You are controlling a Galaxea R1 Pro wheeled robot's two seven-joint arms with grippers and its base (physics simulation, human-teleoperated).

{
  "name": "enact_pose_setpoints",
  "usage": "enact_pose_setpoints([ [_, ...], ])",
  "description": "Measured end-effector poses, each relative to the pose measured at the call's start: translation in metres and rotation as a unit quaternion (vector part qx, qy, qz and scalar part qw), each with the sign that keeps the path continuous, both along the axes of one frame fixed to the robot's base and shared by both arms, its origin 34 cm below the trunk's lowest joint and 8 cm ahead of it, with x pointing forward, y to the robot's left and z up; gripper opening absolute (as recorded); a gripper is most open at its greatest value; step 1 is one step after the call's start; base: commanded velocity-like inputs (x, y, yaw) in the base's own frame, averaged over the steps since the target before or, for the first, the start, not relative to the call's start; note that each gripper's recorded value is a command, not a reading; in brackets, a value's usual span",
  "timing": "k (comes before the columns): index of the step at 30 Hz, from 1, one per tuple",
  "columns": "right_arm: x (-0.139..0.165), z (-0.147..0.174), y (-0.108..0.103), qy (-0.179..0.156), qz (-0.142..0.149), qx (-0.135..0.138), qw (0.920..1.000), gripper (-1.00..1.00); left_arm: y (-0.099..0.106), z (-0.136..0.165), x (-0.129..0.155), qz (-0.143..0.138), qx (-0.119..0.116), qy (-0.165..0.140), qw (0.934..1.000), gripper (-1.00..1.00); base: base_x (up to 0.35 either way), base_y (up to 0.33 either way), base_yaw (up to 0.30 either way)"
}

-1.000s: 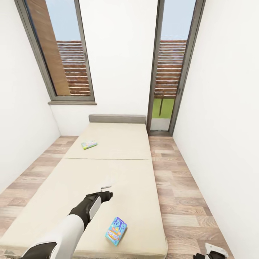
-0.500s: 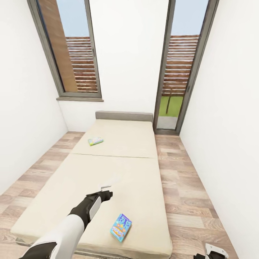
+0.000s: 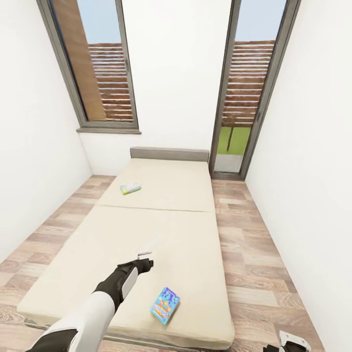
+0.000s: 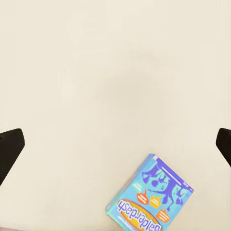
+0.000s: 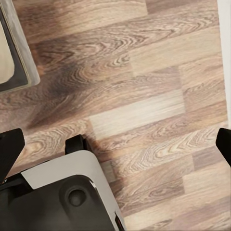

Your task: Put all the toys in the child's room - the three board games (two on the bed and one on the table), the two jigsaw puzzles on the table, and the tennis ball on the table - inside the toy box on the table in the child's room.

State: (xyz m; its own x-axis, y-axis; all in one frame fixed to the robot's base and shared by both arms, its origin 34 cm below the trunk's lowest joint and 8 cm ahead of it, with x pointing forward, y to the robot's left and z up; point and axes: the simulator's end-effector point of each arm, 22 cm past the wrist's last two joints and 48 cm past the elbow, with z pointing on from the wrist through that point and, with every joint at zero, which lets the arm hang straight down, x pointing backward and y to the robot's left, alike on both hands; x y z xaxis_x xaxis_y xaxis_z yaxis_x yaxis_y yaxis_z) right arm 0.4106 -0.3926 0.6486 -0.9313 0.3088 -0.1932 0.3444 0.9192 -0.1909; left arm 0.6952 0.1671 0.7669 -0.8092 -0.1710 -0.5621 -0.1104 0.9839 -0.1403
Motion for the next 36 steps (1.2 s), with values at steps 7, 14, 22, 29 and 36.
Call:
enact_pose_setpoints([
  [7, -0.003, -0.003, 0.0, 0.005, 0.001, 0.0, 1.0, 1.0, -0.001, -0.006, -0.002, -0.001, -0.001, 0.004, 1.0, 1.0, 0.0, 0.0, -0.119],
  [14, -0.004, -0.004, 0.001, 0.006, 0.001, 0.0, 1.0, 1.0, -0.001, -0.008, -0.003, -0.001, -0.001, 0.006, 1.0, 1.0, 0.0, 0.0, -0.033],
  [22, -0.006, -0.005, 0.001, 0.008, 0.001, 0.0, 1.0, 1.0, -0.001, -0.01, -0.003, -0.001, 0.0, 0.006, 1.0, 1.0, 0.0, 0.0, -0.075],
  [29, -0.008, -0.008, 0.001, 0.013, 0.001, 0.0, 0.9999, 1.0, -0.001, -0.014, -0.005, -0.001, 0.0, 0.009, 1.0, 1.0, 0.0, 0.0, -0.116],
  [36, -0.012, -0.011, 0.001, 0.018, 0.001, 0.0, 0.9998, 1.0, -0.001, -0.019, -0.005, 0.001, 0.0, 0.007, 1.0, 1.0, 0.0, 0.0, -0.082],
])
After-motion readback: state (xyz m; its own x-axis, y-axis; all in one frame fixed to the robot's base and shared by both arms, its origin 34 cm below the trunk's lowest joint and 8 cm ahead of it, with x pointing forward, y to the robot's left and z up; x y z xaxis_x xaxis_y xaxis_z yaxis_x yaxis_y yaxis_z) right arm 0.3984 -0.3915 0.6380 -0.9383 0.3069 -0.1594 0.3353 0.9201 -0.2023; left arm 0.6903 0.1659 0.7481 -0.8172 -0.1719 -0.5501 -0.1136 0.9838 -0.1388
